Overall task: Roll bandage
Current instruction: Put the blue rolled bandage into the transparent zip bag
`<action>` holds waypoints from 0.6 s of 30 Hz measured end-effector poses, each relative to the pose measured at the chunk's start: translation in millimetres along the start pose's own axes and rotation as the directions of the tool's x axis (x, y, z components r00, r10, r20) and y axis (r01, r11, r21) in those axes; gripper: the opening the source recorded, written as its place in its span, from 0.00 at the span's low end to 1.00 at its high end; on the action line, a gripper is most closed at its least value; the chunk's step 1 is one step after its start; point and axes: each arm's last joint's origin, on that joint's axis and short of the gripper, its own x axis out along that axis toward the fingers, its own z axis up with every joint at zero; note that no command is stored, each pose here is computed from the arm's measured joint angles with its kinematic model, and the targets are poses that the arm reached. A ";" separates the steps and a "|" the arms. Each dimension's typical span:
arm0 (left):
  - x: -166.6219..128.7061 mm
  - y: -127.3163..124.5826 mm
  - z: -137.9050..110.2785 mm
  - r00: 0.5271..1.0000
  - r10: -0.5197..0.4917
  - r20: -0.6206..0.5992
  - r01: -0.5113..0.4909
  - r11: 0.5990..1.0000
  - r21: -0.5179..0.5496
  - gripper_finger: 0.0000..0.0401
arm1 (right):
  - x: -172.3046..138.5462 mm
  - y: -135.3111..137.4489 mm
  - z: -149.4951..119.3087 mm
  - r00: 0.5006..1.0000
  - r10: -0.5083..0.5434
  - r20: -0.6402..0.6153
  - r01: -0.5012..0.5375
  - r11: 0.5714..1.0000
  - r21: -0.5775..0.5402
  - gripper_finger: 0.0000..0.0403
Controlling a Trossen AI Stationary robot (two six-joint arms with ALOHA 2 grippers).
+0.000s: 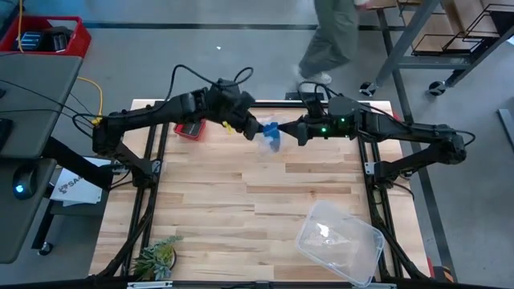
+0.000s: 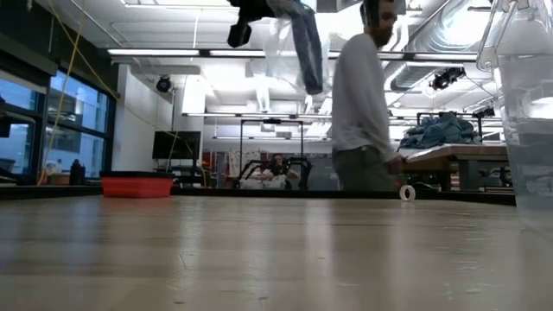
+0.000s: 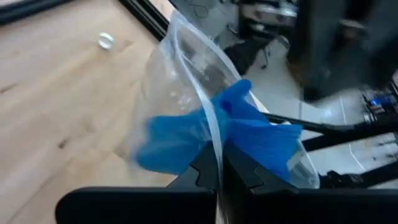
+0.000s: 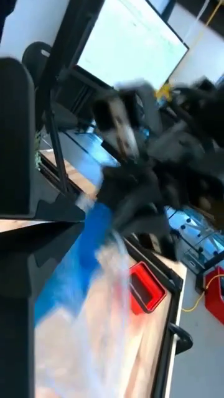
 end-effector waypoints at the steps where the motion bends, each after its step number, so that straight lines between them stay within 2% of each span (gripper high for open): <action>1: 0.2 -0.9 -0.5 1.000 -0.005 -0.002 0.005 1.000 -0.002 0.00 | 0.4 -0.4 0.0 1.000 0.001 -0.004 -0.001 1.000 0.003 0.00; 11: 12.4 -2.2 -4.9 0.999 -0.022 -0.032 0.021 1.000 -0.018 0.00 | 19.8 -4.7 -8.4 0.996 0.030 -0.089 -0.029 0.999 0.018 0.00; 15: 17.1 -4.4 -4.2 0.996 -0.077 -0.039 0.076 0.997 -0.024 0.00 | 29.5 -15.7 -20.3 0.981 -0.063 -0.182 0.073 0.996 0.048 0.00; 18: 17.1 -10.9 -4.4 0.991 -0.126 -0.035 0.126 0.992 -0.011 0.00 | 31.9 -18.5 -22.4 0.977 -0.086 -0.196 0.099 0.993 0.057 0.00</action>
